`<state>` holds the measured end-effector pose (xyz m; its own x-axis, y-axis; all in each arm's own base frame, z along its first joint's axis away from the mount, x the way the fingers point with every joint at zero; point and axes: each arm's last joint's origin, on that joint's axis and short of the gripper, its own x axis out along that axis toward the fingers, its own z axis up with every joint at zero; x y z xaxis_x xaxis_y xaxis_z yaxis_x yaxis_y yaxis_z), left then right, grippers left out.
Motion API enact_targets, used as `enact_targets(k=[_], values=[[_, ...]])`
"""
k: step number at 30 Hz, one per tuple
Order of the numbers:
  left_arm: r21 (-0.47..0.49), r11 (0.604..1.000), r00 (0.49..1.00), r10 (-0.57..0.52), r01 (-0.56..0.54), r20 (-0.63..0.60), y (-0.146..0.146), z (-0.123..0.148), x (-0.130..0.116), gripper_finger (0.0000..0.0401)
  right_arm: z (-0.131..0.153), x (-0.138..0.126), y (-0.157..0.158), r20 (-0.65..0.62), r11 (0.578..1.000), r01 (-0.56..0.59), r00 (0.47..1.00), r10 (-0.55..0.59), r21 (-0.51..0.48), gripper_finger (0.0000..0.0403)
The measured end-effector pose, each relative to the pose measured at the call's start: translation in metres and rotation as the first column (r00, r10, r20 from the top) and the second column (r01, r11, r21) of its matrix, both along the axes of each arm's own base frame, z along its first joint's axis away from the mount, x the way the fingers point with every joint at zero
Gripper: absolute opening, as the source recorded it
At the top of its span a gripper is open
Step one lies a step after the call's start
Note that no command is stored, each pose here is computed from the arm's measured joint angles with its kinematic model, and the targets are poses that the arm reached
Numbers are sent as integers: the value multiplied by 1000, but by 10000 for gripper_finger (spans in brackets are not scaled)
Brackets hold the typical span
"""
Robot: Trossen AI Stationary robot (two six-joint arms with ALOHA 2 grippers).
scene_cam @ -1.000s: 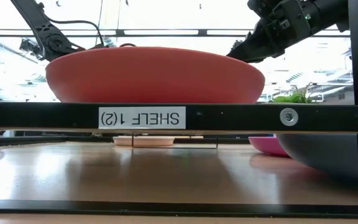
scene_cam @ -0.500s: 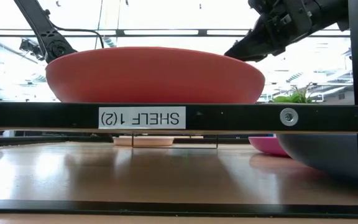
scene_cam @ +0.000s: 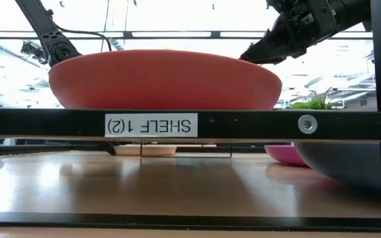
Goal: Place and stack plates onto a shelf
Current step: Stack the gray plate on top of the light blue plate on the shelf
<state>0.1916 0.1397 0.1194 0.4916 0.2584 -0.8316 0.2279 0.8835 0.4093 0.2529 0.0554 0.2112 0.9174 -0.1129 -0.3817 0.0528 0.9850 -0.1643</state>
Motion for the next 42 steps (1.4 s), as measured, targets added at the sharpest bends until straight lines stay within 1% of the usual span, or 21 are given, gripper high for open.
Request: enact_targets(k=[3, 7, 11, 13, 17, 20, 23, 25, 27, 31, 33, 35, 38, 42], values=[[-1, 1000, 1000, -5, 5, -15, -2, -1, 0, 64, 0, 0, 0, -1, 1000, 0, 1000, 0, -2, 131], [1, 1000, 1000, 0, 0, -30, -4, -1, 1, 16, 0, 0, 0, -3, 1000, -2, 1000, 2, -7, 131], [0, 999, 999, 40, -40, -34, -9, 3, 2, 15, -1, 0, 0, -12, 1000, -3, 1000, 3, -11, 131], [-6, 998, 998, 58, -58, -30, -10, 12, 3, 15, -1, -1, 0, -16, 1000, -7, 1000, 7, -22, 131], [11, 994, 994, 109, -109, 7, -11, 40, 5, 14, -1, 0, 0, -15, 1000, -10, 1000, 10, -30, 131], [42, 986, 986, 157, -159, 58, -13, 67, 5, 14, -2, -1, 0, -22, 999, -13, 1000, 12, -36, 131], [71, 974, 967, 205, -217, 150, -16, 100, 2, 14, -2, -1, 0, -27, 999, -11, 1000, 10, -40, 131], [70, 967, 944, 220, -244, 248, -20, 123, 1, 14, -2, -2, -1, -29, 999, -11, 1000, 9, -42, 131], [58, 968, 911, 210, -245, 354, -28, 147, 0, 14, -1, -2, -1, -30, 999, -7, 1000, 5, -48, 131], [19, 991, 859, 102, -129, 502, -53, 181, -3, 15, -1, -5, -2, -48, 998, 12, 999, -15, -59, 131], [21, 998, 836, 32, -52, 548, -68, 191, -5, 14, 0, -8, -3, -60, 998, 20, 998, -23, -51, 131], [25, 999, 827, -32, 21, 562, -84, 195, -6, 14, 3, -12, -3, -61, 998, 37, 997, -40, -44, 131], [18, 990, 813, -123, 137, 570, -107, 196, -2, 15, 9, -18, -3, -57, 999, 40, 997, -42, -34, 131], [18, 956, 786, -252, 293, 565, -138, 195, 3, 15, 14, -29, -4, -79, 998, 56, 995, -57, -15, 131]])
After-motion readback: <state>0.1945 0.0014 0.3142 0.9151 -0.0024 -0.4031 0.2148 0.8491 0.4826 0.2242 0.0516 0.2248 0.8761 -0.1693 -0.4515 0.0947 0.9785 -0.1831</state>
